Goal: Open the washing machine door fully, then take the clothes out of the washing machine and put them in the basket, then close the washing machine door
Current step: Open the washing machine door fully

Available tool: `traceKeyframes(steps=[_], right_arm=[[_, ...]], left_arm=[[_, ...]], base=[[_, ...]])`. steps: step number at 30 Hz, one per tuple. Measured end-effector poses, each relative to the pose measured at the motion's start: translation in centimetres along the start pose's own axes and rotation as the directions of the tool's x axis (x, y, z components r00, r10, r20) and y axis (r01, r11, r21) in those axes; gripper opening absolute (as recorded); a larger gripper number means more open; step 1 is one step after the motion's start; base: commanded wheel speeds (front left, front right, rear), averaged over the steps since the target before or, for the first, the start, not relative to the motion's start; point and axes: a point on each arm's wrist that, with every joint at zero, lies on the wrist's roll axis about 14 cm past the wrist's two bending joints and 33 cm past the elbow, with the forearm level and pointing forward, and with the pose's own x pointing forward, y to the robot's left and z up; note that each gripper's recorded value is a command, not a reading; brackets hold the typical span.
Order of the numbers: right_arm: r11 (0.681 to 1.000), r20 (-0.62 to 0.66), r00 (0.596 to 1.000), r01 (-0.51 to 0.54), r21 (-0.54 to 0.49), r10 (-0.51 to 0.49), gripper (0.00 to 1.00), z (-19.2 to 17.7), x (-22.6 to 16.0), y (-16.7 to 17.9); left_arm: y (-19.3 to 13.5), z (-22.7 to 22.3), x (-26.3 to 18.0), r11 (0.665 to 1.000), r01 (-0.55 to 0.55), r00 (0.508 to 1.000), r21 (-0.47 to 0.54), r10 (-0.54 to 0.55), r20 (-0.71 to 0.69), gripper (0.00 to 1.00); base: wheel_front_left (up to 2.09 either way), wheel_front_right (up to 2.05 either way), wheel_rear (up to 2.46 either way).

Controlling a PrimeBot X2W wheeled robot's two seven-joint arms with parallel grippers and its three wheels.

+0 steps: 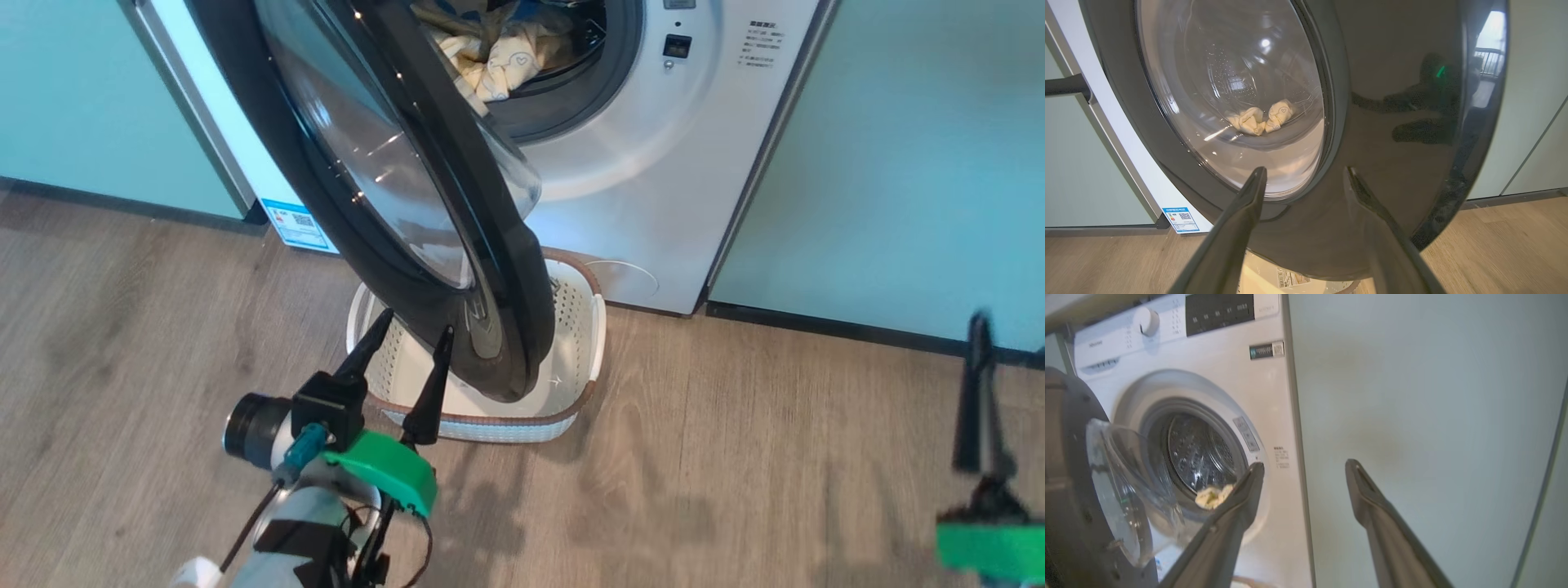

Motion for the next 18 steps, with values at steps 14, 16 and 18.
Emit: traceKeyframes(steps=[14, 16, 18], right_arm=[[0.988, -0.338, 0.929, 0.148, -0.037, -0.151, 1.00, -8.1, -8.7, -2.7], [0.986, -0.343, 0.925, 0.166, -0.023, -0.163, 1.00, -8.1, -9.2, -2.9], [0.985, -0.339, 0.925, 0.172, -0.025, -0.170, 1.00, -8.0, -9.2, -3.1]], left_arm=[[1.2, 0.4, -0.4, 0.999, -0.040, 0.999, -0.003, 0.040, 0.010, 1.00], [1.2, 0.0, -0.8, 0.999, -0.043, 0.999, -0.004, 0.043, 0.000, 1.00], [1.2, 0.0, -0.9, 0.999, -0.043, 0.999, -0.005, 0.043, -0.002, 1.00]], base=[[0.00, 0.00, 0.00], [0.00, 0.00, 0.00], [0.00, 0.00, 0.00]])
